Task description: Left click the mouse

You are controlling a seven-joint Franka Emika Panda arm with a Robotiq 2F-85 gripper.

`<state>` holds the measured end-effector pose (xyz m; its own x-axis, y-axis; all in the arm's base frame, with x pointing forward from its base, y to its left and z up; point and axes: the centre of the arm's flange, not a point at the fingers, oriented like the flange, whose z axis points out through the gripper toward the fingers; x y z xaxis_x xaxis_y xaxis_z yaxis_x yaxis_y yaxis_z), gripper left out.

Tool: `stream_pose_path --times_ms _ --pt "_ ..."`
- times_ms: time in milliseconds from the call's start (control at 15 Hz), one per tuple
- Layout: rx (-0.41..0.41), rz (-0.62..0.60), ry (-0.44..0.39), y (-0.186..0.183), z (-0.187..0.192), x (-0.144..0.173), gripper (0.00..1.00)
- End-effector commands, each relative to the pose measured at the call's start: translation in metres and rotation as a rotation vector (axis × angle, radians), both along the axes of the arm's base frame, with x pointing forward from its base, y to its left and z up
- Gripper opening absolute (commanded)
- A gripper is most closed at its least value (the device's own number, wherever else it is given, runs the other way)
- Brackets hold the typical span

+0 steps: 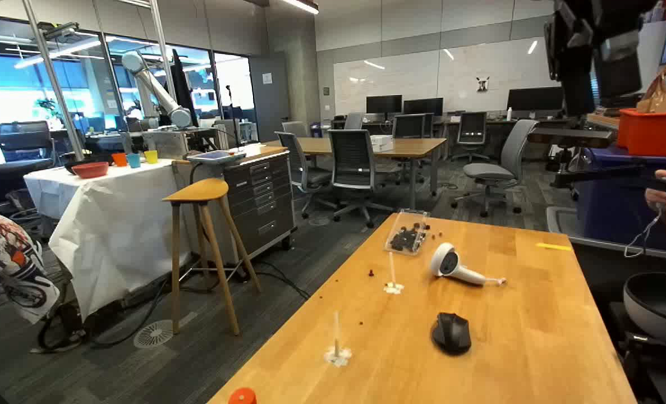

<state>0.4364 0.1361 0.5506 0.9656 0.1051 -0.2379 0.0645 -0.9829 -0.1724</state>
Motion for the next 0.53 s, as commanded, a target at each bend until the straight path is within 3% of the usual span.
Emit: stream_pose_path --times_ms 0,333,467 --pt "0.001 0.000 -0.002 0.000 0.001 0.000 1.00" --pt "0.008 -0.029 0.003 -0.010 -0.004 0.007 1.00" --pt "-0.041 -0.041 -0.018 -0.022 -0.017 0.014 1.00"
